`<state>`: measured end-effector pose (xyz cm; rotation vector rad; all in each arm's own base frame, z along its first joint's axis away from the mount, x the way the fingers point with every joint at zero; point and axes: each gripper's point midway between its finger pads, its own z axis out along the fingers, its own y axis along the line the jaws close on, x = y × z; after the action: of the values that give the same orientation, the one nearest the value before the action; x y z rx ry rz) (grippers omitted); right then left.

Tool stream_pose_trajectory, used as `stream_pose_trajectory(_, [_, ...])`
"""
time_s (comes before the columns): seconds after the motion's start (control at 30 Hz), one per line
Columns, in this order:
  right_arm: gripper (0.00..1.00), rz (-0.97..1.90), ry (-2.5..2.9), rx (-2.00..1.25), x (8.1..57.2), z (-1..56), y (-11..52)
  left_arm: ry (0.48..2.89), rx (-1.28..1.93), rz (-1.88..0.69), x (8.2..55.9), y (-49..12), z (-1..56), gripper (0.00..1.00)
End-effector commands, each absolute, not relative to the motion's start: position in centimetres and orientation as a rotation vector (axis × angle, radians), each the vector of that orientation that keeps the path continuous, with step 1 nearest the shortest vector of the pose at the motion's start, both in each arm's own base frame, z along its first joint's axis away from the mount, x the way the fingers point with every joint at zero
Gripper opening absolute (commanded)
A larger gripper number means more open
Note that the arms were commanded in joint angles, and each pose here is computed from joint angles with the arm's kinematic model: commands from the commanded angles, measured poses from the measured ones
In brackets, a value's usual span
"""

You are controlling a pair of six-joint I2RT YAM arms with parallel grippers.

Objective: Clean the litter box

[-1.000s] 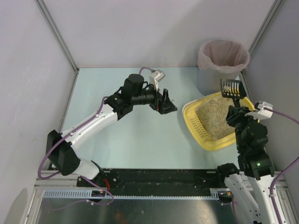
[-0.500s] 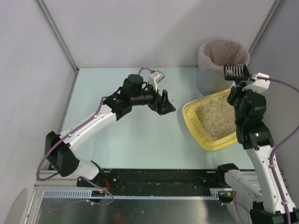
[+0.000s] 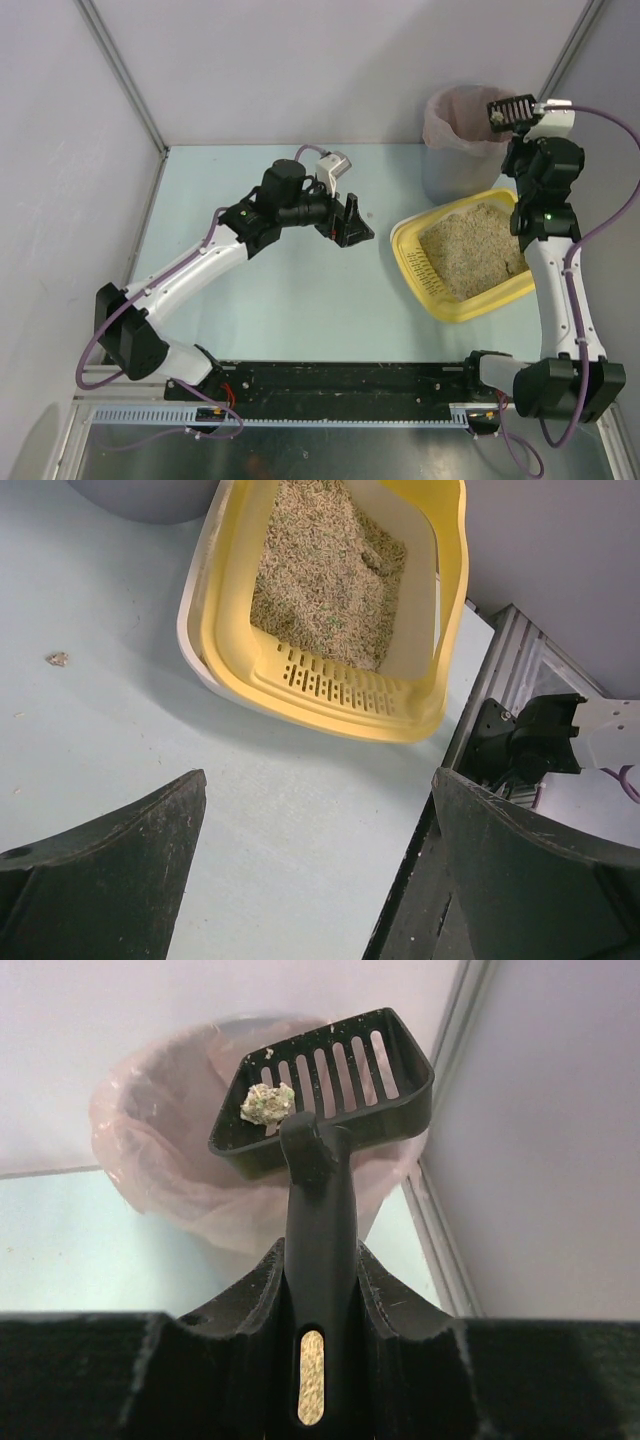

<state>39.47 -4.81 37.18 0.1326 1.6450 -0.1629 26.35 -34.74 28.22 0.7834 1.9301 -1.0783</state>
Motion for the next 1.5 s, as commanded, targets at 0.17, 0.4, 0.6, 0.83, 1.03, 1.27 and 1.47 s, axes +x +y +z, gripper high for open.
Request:
stream_pose_trajectory(0.17, [0.00,-0.353,1.393,-0.175,41.2,45.2,-5.0,1.818,0.800,-1.090,25.8,-34.5,31.9,0.99])
stream_pose_trajectory(0.4, [0.00,-0.597,1.405,-0.299,41.8,44.8,-6.5,1.826,0.812,-1.116,25.6,-34.9,31.7,0.99])
stream_pose_trajectory(0.6, [0.00,-0.870,1.495,-0.509,44.0,41.5,-5.5,1.840,0.820,-1.144,25.3,-35.2,31.3,0.99])
stream_pose_trajectory(0.83, [0.00,-1.089,1.508,-0.693,45.3,40.3,-5.5,1.852,0.822,-1.155,25.3,-35.3,31.0,0.99])
stream_pose_trajectory(1.03, [0.00,-1.311,1.478,-0.820,46.3,40.4,-5.8,1.855,0.825,-1.162,25.2,-35.4,30.9,0.99])
stream_pose_trajectory(1.27, [0.00,-1.441,1.420,-0.927,47.2,40.8,-5.5,1.856,0.825,-1.164,25.2,-35.4,30.9,0.99])
stream_pose_trajectory(1.47, [0.02,-1.513,1.333,-0.984,47.1,41.9,-4.5,1.854,0.827,-1.169,25.1,-35.4,31.0,0.99])
